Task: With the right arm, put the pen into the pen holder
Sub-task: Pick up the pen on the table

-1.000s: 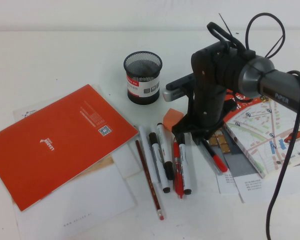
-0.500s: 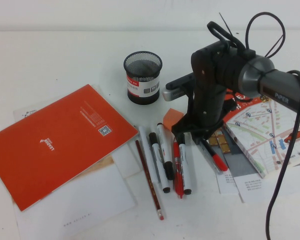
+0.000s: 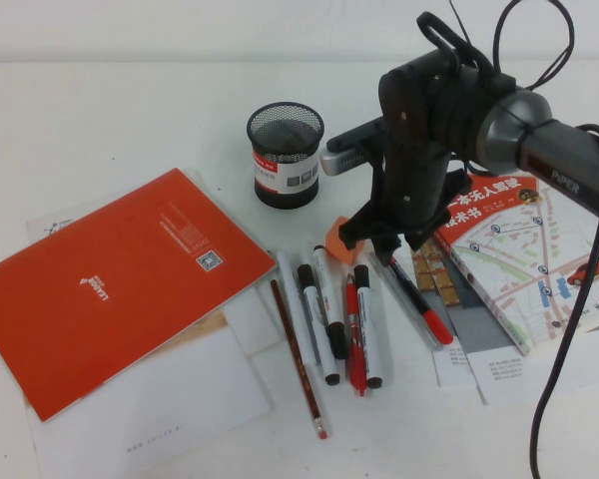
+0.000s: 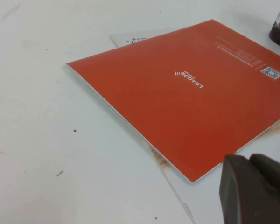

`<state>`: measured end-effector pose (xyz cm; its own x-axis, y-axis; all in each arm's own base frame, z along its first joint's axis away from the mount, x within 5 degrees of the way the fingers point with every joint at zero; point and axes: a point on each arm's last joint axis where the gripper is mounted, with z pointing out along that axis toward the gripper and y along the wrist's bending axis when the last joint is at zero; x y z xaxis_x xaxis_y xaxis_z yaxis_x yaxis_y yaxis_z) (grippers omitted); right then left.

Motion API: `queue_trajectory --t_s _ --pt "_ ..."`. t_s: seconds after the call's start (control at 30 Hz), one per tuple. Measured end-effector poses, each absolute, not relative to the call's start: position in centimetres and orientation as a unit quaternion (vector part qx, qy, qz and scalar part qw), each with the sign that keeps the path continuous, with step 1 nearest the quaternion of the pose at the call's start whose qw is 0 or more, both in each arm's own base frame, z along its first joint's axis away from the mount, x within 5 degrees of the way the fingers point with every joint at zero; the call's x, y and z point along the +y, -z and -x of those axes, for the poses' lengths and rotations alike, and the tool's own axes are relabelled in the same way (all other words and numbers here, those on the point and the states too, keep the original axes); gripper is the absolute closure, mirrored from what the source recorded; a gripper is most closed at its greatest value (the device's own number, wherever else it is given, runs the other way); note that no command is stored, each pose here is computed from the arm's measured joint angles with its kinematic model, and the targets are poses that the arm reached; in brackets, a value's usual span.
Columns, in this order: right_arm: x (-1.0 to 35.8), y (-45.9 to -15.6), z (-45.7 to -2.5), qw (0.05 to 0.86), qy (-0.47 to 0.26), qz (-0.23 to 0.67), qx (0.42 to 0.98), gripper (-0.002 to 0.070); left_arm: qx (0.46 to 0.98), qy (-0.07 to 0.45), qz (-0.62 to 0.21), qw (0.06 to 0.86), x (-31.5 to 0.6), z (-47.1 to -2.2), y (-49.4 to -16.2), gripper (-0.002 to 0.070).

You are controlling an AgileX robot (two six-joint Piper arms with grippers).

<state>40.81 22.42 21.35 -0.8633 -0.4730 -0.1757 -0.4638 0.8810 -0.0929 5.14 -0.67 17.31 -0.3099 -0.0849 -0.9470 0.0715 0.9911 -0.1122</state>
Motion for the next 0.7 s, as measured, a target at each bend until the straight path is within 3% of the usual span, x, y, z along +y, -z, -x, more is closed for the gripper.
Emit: queue_trajectory --t_s 0.7 --pt "20.8 -20.7 -41.8 0.081 0.001 0.22 0.972 0.0394 0.807 0.067 0.004 0.587 -0.7 -5.1 -17.3 0.0678"
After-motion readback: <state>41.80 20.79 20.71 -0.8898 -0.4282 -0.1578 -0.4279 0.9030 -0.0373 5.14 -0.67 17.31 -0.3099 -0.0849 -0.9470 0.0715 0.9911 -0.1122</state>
